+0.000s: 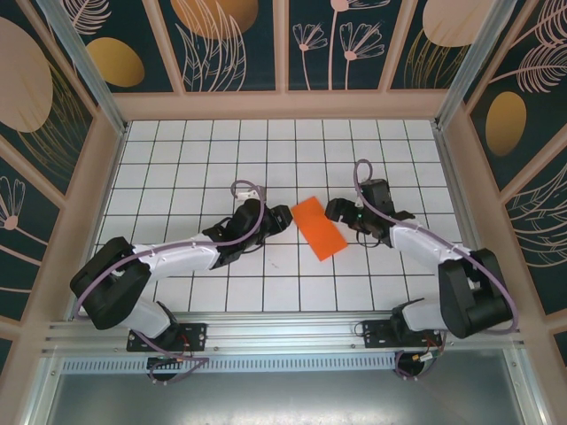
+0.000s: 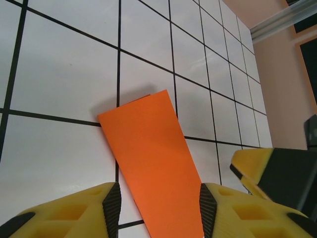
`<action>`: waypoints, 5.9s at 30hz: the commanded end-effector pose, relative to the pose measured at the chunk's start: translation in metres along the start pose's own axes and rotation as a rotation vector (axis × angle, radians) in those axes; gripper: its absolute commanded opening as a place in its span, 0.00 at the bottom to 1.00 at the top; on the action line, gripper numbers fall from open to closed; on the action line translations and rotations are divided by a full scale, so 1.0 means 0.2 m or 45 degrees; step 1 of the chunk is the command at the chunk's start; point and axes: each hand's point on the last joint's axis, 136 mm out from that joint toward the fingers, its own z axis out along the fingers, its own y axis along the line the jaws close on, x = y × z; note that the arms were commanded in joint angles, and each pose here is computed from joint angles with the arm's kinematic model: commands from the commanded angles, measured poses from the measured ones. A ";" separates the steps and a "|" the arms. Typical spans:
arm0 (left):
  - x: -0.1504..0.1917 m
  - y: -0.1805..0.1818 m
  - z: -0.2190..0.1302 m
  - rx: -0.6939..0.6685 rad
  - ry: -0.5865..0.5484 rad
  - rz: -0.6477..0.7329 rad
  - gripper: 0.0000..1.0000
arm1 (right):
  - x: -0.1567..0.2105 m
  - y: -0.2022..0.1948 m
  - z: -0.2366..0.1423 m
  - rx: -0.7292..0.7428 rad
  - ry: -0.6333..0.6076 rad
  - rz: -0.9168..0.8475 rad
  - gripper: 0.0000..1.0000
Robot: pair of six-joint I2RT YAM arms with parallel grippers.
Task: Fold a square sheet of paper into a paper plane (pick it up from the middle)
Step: Rotate the paper at the center of the table, then third fold the triangle at the center of the table.
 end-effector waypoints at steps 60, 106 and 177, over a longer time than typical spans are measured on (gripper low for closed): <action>0.35 -0.02 0.10 -0.180 0.221 0.574 0.46 | 0.15 0.06 0.13 -0.402 0.409 0.088 0.56; 0.70 -0.16 0.22 -0.482 0.186 1.460 0.50 | 0.22 0.04 0.13 -0.393 0.442 0.181 0.12; 0.59 -0.09 0.16 0.107 0.522 0.813 0.00 | 0.29 0.03 0.37 -0.088 0.601 -0.335 0.16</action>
